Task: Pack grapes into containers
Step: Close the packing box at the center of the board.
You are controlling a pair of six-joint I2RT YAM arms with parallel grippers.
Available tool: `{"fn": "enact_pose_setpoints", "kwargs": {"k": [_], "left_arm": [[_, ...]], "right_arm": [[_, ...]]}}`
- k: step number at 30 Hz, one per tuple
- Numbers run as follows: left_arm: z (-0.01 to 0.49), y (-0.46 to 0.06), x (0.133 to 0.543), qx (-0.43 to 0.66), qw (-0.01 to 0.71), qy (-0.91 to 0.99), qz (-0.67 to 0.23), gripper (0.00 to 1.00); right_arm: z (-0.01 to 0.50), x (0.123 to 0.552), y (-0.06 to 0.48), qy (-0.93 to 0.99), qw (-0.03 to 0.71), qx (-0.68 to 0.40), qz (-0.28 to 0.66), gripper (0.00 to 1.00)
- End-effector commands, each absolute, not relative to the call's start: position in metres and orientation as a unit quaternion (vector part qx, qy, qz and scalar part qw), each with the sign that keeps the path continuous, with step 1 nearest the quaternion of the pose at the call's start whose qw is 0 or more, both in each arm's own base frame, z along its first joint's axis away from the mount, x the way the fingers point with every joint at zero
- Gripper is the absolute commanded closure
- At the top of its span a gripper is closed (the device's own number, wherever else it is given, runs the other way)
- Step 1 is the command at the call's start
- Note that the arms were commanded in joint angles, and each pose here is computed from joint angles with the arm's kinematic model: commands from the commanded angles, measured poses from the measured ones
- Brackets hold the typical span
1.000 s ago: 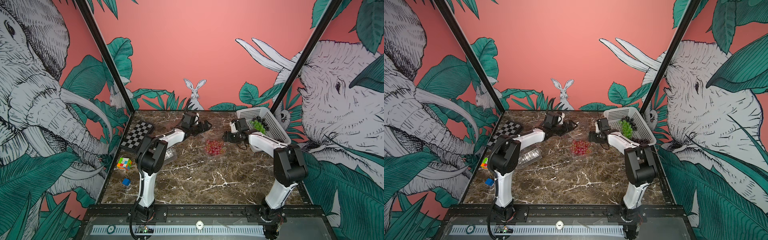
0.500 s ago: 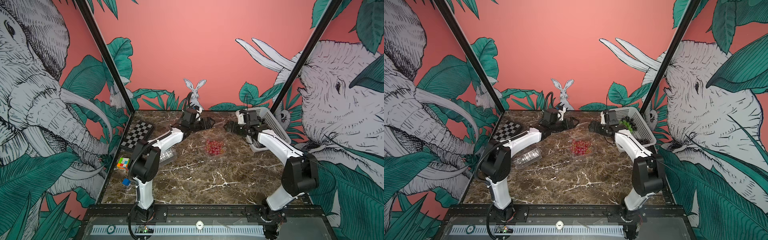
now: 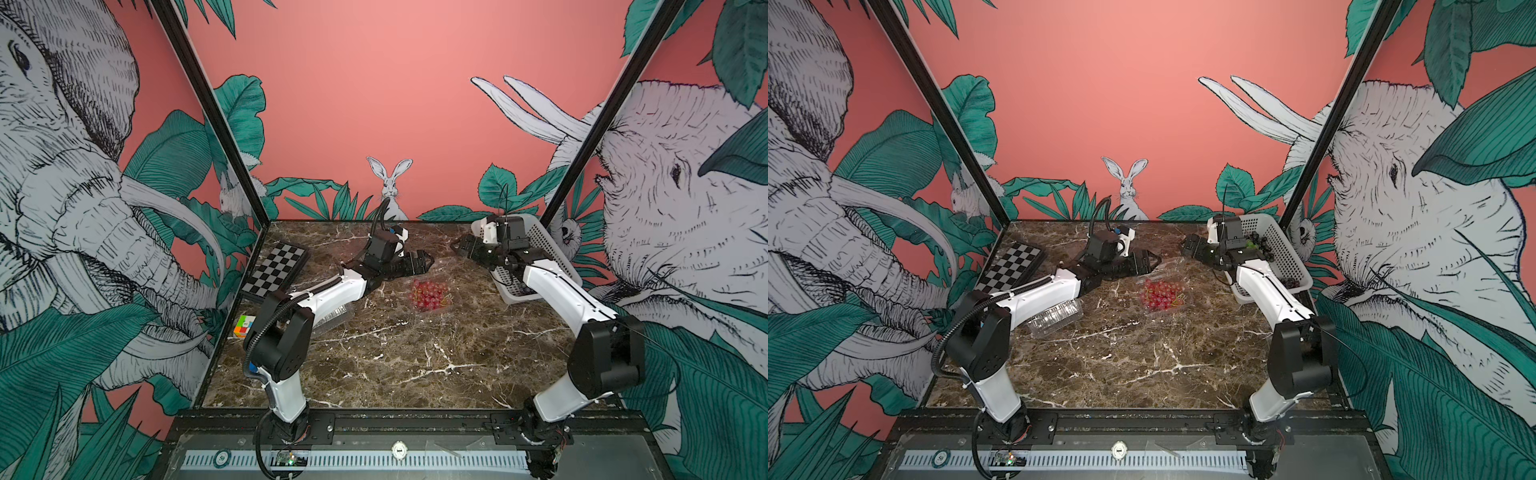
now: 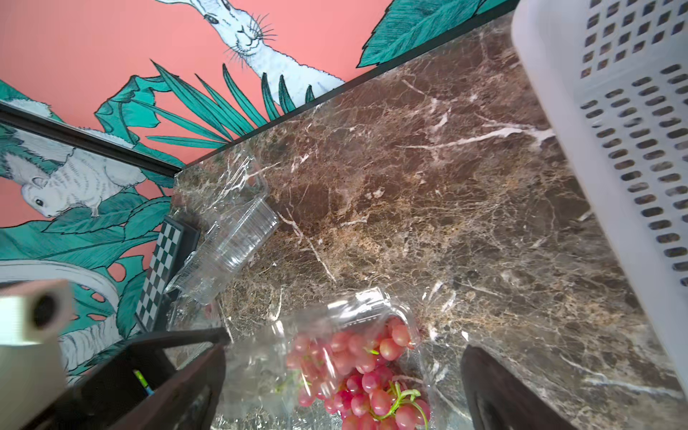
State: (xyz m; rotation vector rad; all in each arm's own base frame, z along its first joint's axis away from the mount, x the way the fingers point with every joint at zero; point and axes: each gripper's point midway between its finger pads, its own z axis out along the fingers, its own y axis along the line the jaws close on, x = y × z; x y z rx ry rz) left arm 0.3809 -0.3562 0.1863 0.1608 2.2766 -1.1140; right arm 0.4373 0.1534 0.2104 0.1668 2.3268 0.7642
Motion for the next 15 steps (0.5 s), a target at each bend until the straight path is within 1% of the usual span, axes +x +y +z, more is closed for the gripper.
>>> {"fn": "enact_pose_setpoints", "kwargs": {"k": [1, 10, 15], "left_arm": [[0.206, -0.352, 0.374, 0.042, 0.316, 0.841, -0.438, 0.00], [0.194, -0.349, 0.360, 0.031, 0.303, 0.847, -0.436, 0.01], [0.178, -0.339, 0.354, 0.015, 0.297, 0.856, -0.423, 0.01]], "right_arm": [[0.184, 0.435, 0.158, 0.898, 0.314, 0.062, 0.301, 0.02], [0.128, 0.408, 0.168, 0.914, 0.266, 0.056, 0.302, 0.02], [0.104, 0.394, 0.170, 0.920, 0.245, 0.056, 0.299, 0.02]]}}
